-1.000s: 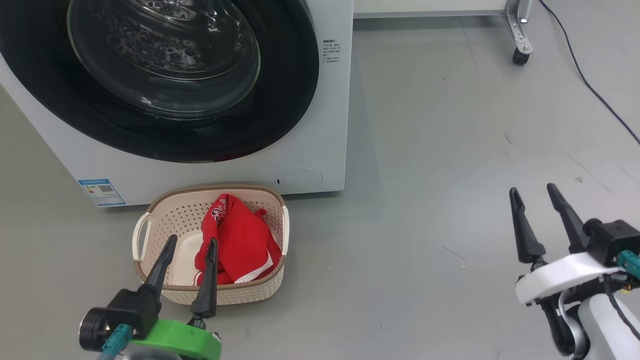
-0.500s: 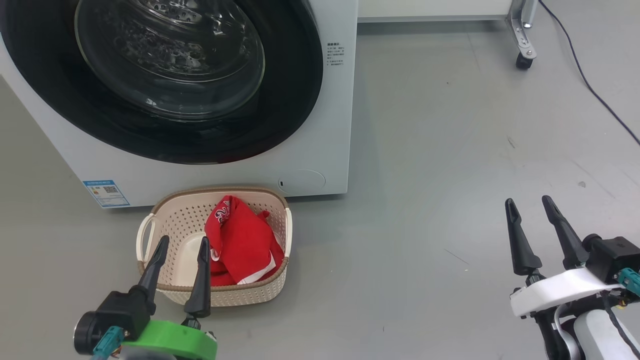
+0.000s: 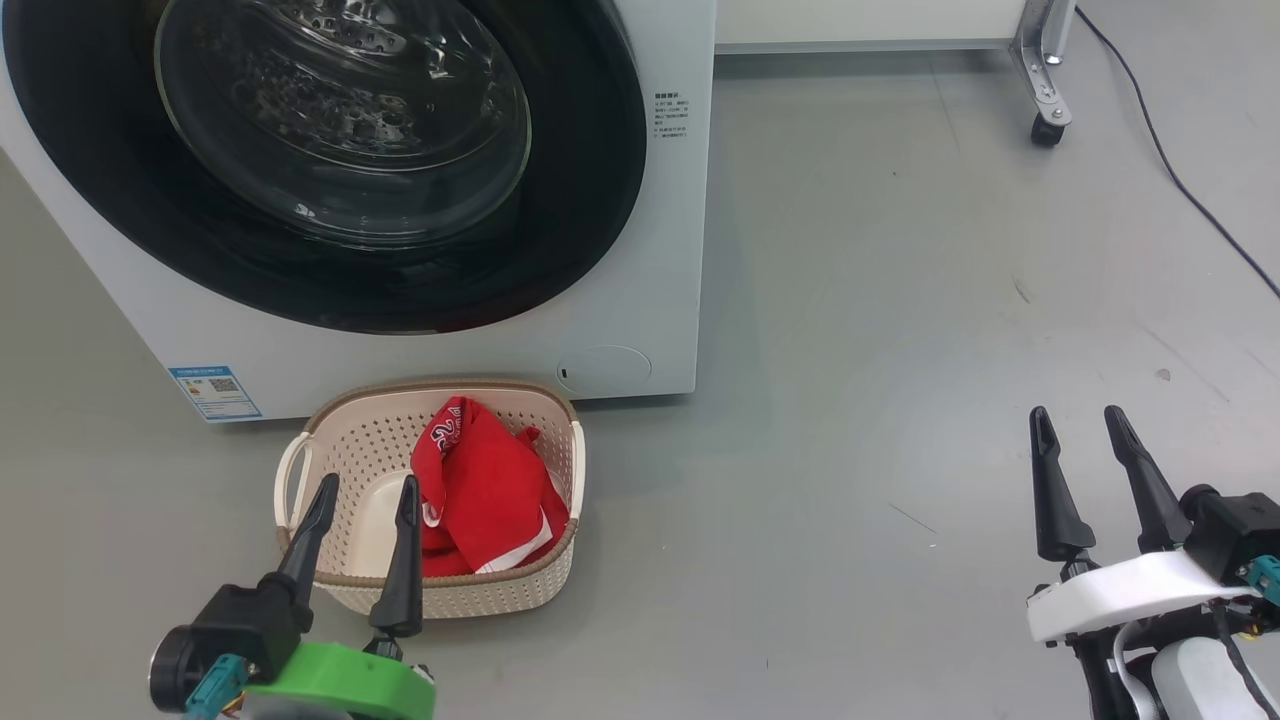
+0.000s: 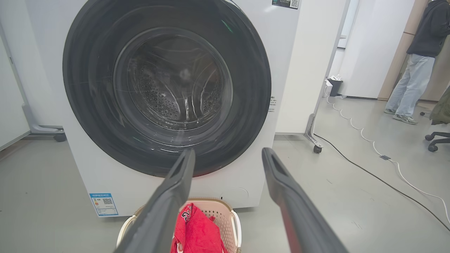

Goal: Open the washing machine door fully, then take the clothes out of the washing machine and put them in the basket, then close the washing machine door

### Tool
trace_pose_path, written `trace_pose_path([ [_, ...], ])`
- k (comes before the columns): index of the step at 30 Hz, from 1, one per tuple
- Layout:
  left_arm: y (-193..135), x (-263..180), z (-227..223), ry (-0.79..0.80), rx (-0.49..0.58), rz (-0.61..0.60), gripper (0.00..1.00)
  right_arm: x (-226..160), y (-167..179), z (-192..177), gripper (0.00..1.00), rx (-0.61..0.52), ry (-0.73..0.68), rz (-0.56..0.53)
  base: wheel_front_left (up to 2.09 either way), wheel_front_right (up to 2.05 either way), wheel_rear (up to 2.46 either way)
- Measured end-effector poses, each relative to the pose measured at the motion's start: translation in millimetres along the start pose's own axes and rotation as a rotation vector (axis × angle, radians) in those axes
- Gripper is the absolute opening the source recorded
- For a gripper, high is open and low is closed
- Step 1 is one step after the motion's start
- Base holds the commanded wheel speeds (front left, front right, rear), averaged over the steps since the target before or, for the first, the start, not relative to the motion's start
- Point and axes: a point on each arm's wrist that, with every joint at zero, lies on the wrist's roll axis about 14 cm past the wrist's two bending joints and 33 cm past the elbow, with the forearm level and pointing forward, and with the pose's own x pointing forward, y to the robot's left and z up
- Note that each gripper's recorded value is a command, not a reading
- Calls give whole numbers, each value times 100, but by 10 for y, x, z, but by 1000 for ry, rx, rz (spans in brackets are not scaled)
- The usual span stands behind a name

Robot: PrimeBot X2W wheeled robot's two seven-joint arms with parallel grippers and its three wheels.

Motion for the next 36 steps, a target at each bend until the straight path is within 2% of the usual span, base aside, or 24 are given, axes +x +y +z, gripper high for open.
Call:
trace_pose_path([
  [17,26,-13,-9,1,-30,24,100,-50,19,-42,100,-2,9,12,0,0,0],
  [36,-71,-32,-55,14,-61,-3,100,-78,24,-70,100,-13,14,12,0,0,0],
])
